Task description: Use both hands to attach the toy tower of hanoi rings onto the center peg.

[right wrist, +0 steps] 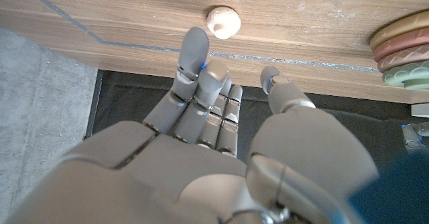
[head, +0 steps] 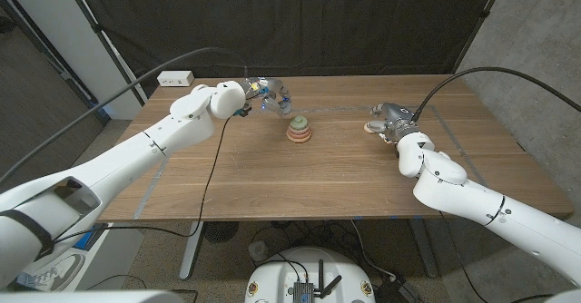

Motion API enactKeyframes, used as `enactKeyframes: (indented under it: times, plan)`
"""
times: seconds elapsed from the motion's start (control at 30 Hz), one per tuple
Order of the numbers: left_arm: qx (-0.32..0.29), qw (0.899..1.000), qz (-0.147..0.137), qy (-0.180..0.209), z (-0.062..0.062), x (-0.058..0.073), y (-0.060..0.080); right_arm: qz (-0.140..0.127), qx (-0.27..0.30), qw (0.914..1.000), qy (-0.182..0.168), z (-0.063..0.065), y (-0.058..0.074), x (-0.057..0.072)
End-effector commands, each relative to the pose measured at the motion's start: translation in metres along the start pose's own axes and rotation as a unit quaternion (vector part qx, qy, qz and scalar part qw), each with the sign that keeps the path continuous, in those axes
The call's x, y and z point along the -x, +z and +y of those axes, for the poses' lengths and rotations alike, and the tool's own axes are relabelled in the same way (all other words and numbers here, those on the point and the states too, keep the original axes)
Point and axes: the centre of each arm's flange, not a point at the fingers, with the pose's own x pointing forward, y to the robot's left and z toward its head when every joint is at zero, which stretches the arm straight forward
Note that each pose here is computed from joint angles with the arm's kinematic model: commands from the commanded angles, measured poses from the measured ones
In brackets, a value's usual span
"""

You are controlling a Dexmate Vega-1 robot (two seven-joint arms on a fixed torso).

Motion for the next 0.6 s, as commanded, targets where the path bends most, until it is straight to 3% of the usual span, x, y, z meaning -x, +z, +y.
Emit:
enactKeyframes:
  times: [0.03,0.6]
  plan:
    - [-0.013,1.0,-0.015,-0.013,0.005,-0.012,0.013,0.004,-0.002,1.0,0.0,-0.001,-0.002,0.001]
    - [-0.015,0.998,-0.022,-0.059,0.006,-0.031,0.024,0.005,-0.005,1.0,0.002,0.002,-0.004,0.0]
